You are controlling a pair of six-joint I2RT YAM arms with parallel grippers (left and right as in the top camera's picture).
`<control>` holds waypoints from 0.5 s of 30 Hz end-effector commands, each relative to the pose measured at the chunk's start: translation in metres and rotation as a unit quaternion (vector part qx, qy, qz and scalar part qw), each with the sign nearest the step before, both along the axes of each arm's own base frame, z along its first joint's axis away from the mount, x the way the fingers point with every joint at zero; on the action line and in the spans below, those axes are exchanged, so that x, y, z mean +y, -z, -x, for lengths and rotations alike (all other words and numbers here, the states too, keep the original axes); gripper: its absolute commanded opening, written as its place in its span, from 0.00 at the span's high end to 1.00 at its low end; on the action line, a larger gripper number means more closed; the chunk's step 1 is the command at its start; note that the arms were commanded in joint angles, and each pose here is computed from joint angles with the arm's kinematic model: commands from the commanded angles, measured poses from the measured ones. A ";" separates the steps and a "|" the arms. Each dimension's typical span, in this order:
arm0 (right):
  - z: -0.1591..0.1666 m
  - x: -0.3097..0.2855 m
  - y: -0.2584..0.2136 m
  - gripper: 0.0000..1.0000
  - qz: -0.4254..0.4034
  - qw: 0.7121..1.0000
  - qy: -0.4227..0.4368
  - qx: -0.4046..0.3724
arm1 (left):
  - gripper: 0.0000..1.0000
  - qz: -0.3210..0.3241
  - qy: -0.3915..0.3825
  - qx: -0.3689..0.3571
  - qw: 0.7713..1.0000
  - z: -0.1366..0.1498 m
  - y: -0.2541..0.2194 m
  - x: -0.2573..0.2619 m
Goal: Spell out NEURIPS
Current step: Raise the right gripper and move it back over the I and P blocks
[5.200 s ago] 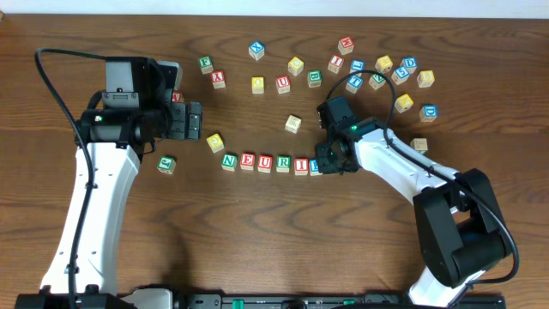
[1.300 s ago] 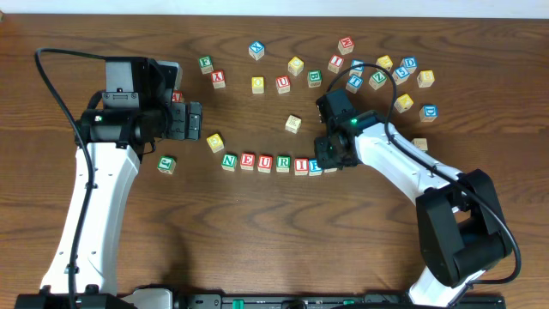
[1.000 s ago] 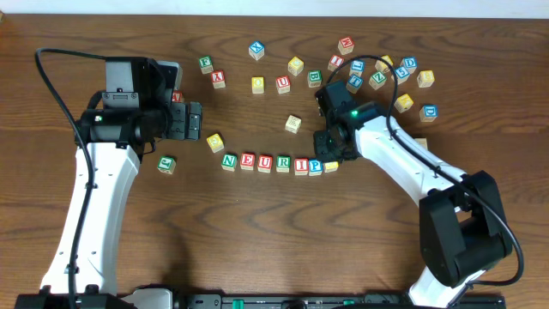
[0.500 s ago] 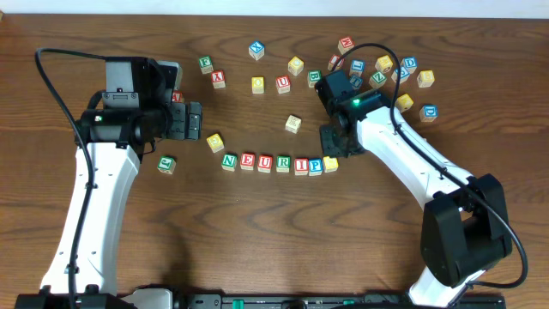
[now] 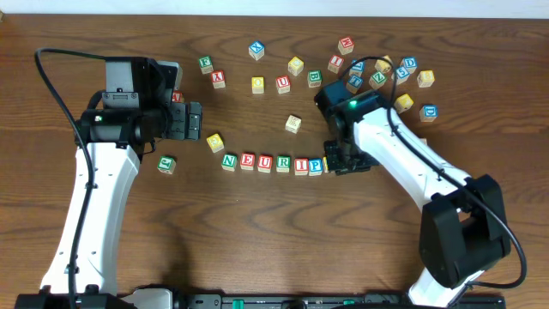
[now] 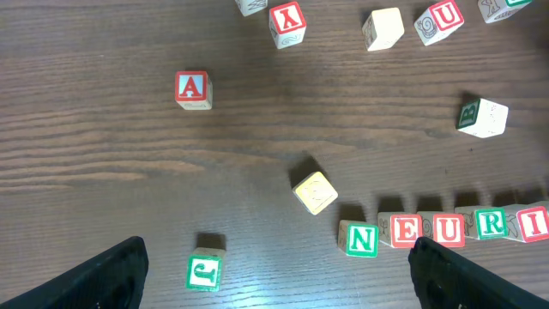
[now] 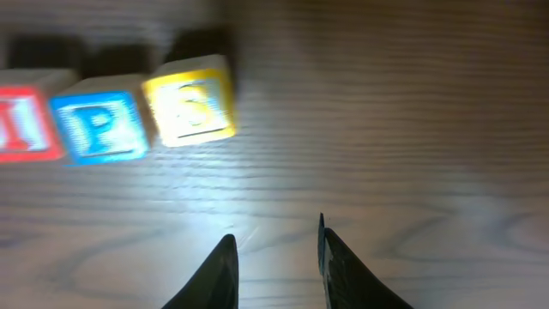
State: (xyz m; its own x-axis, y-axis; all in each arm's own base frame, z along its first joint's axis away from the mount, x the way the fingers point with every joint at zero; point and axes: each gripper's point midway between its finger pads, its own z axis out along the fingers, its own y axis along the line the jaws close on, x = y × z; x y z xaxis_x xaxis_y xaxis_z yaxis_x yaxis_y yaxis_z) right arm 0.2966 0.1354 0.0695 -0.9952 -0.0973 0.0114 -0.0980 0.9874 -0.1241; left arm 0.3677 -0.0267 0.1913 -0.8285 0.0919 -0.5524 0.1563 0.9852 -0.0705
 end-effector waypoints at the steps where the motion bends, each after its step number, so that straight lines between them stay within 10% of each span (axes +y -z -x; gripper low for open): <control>1: 0.003 0.029 -0.005 0.73 -0.020 0.999 -0.020 -0.020 | 0.04 0.000 0.000 -0.011 1.000 -0.004 -0.009 0.001; 15: 0.011 0.084 0.008 0.68 -0.021 0.994 -0.047 -0.096 | 0.04 0.000 -0.001 -0.011 1.000 -0.004 -0.009 0.001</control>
